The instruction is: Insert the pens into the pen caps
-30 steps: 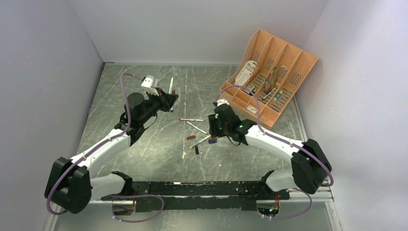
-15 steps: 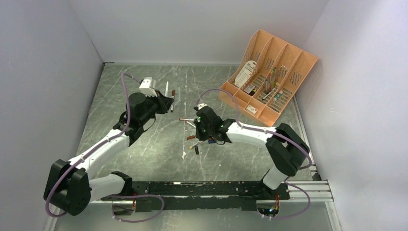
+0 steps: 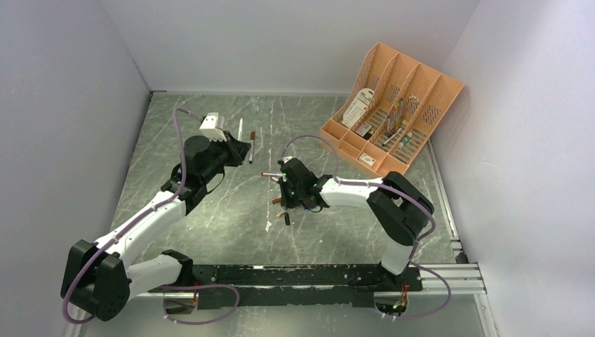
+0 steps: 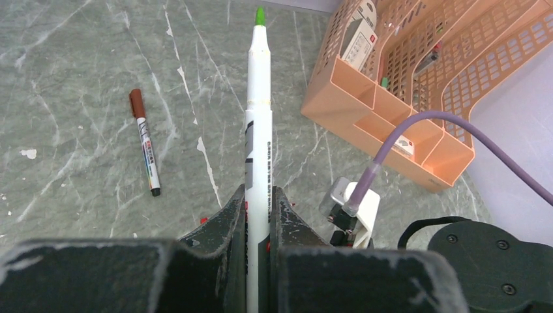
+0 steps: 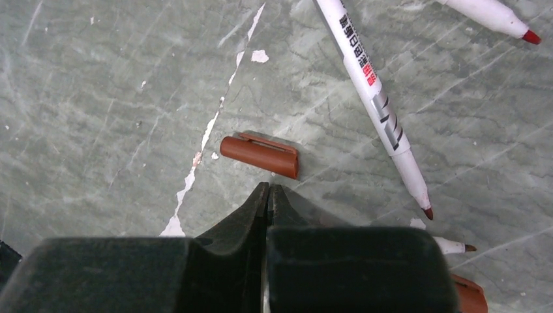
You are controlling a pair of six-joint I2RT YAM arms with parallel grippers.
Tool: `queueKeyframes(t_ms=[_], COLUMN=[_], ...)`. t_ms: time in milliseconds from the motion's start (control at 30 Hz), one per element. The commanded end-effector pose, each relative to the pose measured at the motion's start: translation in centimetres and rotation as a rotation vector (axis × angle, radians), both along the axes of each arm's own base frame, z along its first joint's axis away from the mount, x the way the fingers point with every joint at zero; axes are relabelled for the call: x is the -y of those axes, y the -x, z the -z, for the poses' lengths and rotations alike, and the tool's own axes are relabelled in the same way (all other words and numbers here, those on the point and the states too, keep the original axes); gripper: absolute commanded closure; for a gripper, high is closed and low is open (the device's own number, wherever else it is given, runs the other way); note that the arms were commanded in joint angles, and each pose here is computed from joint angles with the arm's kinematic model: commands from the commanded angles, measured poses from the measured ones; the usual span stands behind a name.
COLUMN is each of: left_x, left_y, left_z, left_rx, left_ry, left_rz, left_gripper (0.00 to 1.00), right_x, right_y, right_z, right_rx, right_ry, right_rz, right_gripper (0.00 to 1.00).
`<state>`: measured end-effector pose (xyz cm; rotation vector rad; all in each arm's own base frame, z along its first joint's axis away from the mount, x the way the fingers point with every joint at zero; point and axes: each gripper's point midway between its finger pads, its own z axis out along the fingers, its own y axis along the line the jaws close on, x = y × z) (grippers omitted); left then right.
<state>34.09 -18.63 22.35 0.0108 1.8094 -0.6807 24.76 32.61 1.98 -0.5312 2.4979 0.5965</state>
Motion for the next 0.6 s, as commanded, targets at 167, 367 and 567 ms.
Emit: queueKeyframes(t_ms=[167, 367, 567], left_x=[0.0, 0.1, -0.1], left_y=[-0.2, 0.0, 0.2], left_z=[-1.5, -2.1, -1.9], left_rx=[0.038, 0.049, 0.044], left_ry=[0.021, 0.033, 0.033], left_rz=[0.006, 0.015, 0.011], left_gripper=[0.93, 0.93, 0.93], right_x=[-1.9, -2.3, -1.9], right_y=[-2.7, -4.7, -6.4], right_z=[-0.2, -0.4, 0.0], right_rx=[0.041, 0.086, 0.112], right_ry=[-0.008, 0.021, 0.088], right_rz=[0.039, 0.069, 0.101], right_gripper=[1.00, 1.00, 1.00])
